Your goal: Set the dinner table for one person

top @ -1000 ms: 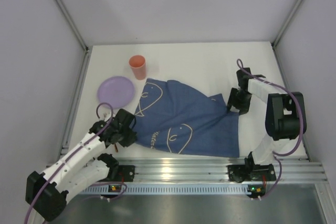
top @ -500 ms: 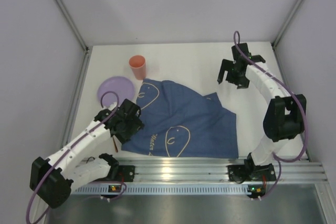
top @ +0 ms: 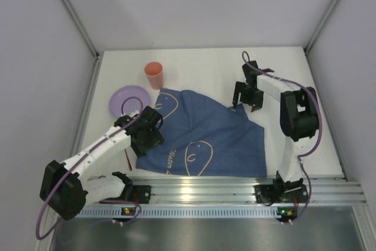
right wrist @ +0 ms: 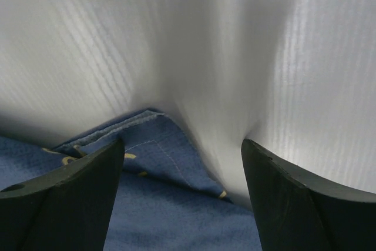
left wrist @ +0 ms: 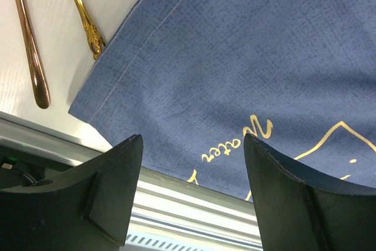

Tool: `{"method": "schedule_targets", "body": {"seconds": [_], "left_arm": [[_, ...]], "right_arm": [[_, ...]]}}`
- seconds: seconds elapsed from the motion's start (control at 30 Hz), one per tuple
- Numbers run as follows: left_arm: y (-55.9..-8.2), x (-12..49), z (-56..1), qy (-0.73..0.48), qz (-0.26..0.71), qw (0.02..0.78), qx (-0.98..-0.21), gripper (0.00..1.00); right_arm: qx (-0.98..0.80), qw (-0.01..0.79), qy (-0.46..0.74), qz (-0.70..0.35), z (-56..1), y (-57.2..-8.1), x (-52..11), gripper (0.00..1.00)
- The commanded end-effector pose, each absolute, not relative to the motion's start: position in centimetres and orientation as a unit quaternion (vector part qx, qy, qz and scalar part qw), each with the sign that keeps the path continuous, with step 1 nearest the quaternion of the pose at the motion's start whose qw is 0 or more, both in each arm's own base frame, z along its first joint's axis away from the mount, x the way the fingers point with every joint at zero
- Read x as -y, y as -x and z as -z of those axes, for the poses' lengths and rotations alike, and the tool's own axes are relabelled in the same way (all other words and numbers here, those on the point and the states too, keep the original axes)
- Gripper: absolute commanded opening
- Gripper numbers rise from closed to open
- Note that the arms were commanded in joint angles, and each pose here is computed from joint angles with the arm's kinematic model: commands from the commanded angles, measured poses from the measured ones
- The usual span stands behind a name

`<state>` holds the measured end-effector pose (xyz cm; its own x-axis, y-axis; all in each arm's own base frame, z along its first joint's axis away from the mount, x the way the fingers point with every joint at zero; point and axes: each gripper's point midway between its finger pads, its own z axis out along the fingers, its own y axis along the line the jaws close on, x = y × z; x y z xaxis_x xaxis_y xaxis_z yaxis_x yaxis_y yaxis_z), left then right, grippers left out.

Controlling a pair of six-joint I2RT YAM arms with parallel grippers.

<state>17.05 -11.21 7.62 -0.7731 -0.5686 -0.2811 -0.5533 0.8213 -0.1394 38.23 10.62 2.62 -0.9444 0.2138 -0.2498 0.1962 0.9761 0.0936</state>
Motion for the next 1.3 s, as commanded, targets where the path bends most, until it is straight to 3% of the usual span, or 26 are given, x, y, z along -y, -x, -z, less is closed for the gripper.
{"method": "schedule_targets", "body": {"seconds": [0.0,0.07,0.13,0.17,0.2,0.23,0.3,0.47,0.77,1.03,1.27], "left_arm": [[-18.8,11.7,-8.5,0.280,0.032,0.185,-0.942,0.75],[-19.1,11.7,-8.3,0.274,0.025,0.185,-0.944,0.74],[-19.3,11.7,-8.2,0.268,0.020,0.183,-0.946,0.74],[-19.4,11.7,-8.2,0.267,0.019,0.183,-0.946,0.74],[-19.5,11.8,-8.2,0.266,0.020,0.183,-0.946,0.74],[-19.5,11.9,-8.1,0.262,0.018,0.181,-0.948,0.74],[-19.6,11.8,-8.0,0.259,0.015,0.180,-0.949,0.74],[-19.7,11.7,-7.8,0.256,0.013,0.177,-0.950,0.74],[-19.6,11.6,-6.9,0.256,0.018,0.166,-0.952,0.74],[-19.5,11.8,-7.1,0.253,0.022,0.161,-0.954,0.73],[-18.6,10.9,-7.9,0.259,0.017,0.171,-0.950,0.73]], "right_arm": [[-0.986,0.139,-0.082,-0.051,-3.0,-38.1,-13.4,0.81],[-0.987,0.132,-0.072,-0.050,-2.4,-37.6,-14.3,0.77],[-0.990,0.120,-0.065,-0.047,-1.2,-37.0,-14.8,0.67],[-0.990,0.113,-0.065,-0.046,-0.6,-36.8,-14.8,0.49],[-0.992,0.104,-0.063,-0.042,0.1,-36.6,-14.9,0.37],[-0.993,0.098,-0.062,-0.038,0.8,-36.5,-14.8,0.18],[-0.993,0.096,-0.059,-0.027,1.2,-36.7,-14.4,0.01],[-0.994,0.096,-0.056,0.001,0.4,-37.8,-12.5,0.00],[-0.967,0.231,-0.079,0.066,-10.6,-46.1,-7.5,0.00],[-0.964,0.238,-0.084,0.088,-10.3,-48.8,-6.4,0.00],[-0.954,0.211,-0.115,0.181,-9.0,-47.7,-2.2,0.00]]}}
